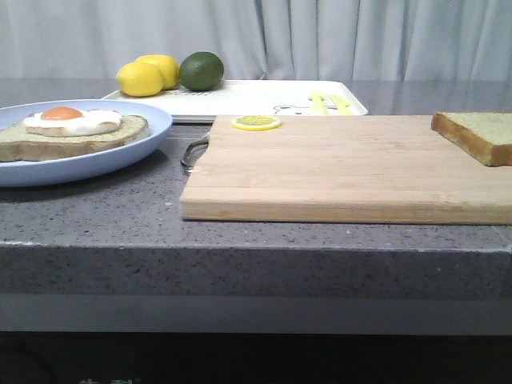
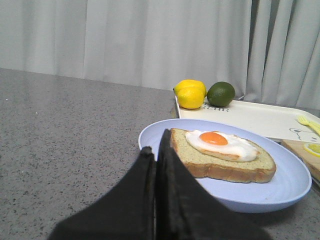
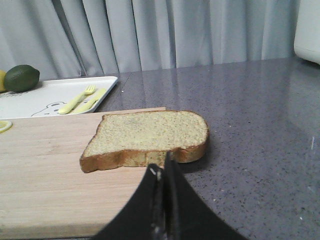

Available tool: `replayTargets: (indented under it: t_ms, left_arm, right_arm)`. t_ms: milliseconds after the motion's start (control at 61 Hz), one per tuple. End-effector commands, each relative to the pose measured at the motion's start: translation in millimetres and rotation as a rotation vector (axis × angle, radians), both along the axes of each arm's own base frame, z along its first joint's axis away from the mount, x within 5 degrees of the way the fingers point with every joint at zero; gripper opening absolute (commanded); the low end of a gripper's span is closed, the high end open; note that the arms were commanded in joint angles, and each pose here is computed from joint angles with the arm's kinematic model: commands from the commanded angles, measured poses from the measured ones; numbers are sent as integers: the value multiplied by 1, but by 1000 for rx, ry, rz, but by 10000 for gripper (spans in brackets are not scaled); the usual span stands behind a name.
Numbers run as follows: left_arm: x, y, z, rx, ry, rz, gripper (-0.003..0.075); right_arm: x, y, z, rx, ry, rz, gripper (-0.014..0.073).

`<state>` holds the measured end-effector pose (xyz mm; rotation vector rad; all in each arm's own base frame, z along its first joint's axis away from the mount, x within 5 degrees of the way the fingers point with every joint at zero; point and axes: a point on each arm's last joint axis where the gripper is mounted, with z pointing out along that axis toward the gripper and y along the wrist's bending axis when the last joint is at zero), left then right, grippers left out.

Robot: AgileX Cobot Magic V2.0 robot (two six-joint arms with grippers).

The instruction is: Place bread and move sandwich to tray

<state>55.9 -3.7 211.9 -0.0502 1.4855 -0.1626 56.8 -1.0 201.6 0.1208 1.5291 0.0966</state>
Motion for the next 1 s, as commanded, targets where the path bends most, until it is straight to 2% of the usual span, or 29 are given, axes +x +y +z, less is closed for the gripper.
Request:
replayTargets:
  t_ms: [0,213,328,443,525,623,804,984]
  left_arm:
    - [-4,1,11,-13,-133,5,-20]
    - [-6,1,22,-16,-163,5,-20]
    - [-12,1,44,-22,-203,3,-20]
    - [-22,2,77,-24,-239,0,-20]
    - [-28,2,101,-22,-219,-4,-20]
    - [-30,1,128,-11,-161,-6,-20]
    - [-21,0,176,-1,-23,-13,-20]
    - [-2,-2,204,14,113,-18,-20]
  right_arm:
    - [-2,0,10,-15,-115,-6,-69]
    - [-6,0,28,-8,-255,-6,-69]
    - [-12,0,52,-9,-263,-6,-69]
    - [-21,0,81,-35,-211,-12,-69]
    - [-27,-1,106,-66,-175,-24,-69]
    - [-30,-2,137,-92,-139,-40,-69]
    - [-21,-3,184,-83,-31,-47,-69]
    - [-2,-4,204,-65,146,-45,-69]
